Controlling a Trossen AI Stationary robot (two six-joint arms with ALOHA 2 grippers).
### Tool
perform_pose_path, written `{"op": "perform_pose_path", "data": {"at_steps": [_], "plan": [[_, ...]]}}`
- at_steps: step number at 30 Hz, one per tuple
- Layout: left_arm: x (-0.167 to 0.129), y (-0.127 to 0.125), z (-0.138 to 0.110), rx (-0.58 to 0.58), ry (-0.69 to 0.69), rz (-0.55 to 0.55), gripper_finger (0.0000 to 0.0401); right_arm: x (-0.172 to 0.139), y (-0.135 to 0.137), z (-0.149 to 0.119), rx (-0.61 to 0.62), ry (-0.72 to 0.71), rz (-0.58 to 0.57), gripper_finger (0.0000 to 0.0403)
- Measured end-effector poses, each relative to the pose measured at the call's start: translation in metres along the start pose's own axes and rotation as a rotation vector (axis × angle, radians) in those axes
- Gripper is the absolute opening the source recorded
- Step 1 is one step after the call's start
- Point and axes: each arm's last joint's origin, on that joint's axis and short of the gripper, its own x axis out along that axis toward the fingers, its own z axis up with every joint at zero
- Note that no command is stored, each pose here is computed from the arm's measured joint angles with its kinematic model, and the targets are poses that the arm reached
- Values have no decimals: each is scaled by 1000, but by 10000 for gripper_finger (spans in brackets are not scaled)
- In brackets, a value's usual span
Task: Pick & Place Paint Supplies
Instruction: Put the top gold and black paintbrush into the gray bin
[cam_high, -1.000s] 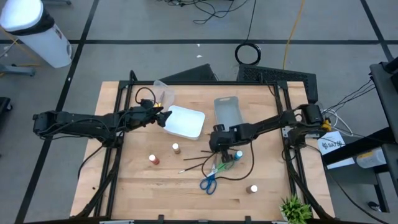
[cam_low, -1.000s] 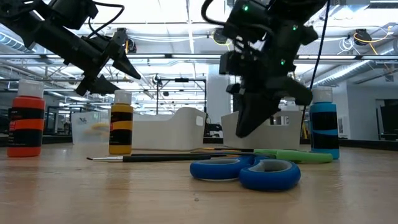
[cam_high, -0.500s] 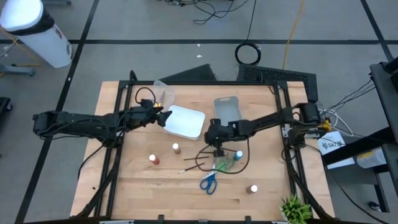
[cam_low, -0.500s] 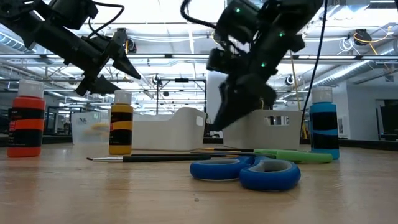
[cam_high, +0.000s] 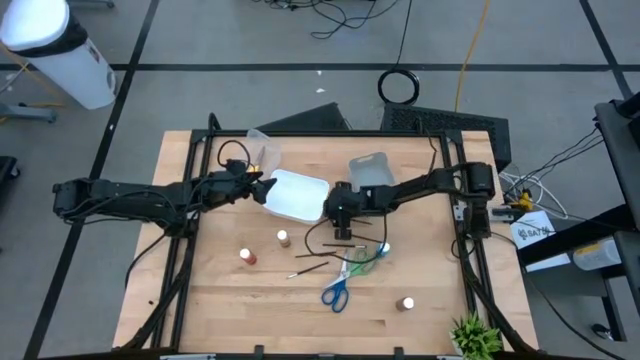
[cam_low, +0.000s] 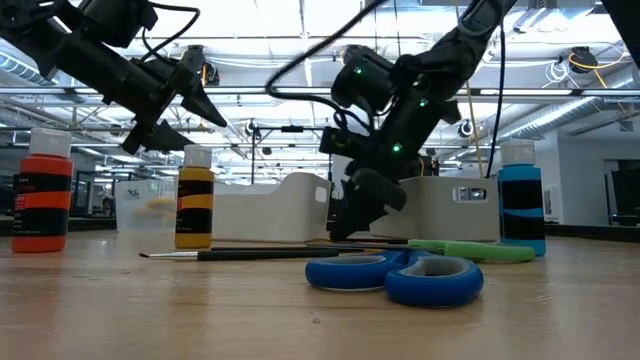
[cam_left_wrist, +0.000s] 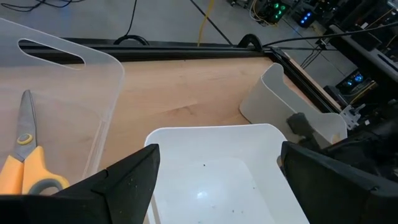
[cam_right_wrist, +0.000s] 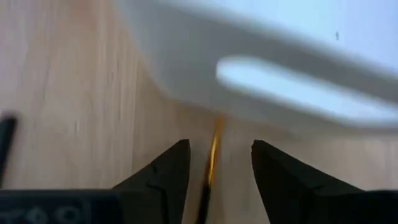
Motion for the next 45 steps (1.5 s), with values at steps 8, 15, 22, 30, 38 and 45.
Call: {"op": "perform_pose_path", "data": {"at_steps": [8, 15, 22, 30, 38, 45], "plan": [[0, 0, 0, 0, 0, 0, 347, 10, 2, -10, 2, 64, 10, 96], [0, 0, 0, 0, 1, 1, 347, 11, 2, -12, -9, 84, 15, 7], [0, 0, 0, 0, 1, 1, 347, 17, 7, -19, -25, 124, 21, 1], [0, 0, 0, 0, 0, 1, 347, -4, 28, 1, -75, 11, 38, 0], [0, 0, 0, 1, 2, 3, 347, -47, 48, 25, -104, -134, 79, 0], [0, 0, 0, 1, 2, 3, 347, -99, 47, 48, -56, -324, 83, 0]]}}
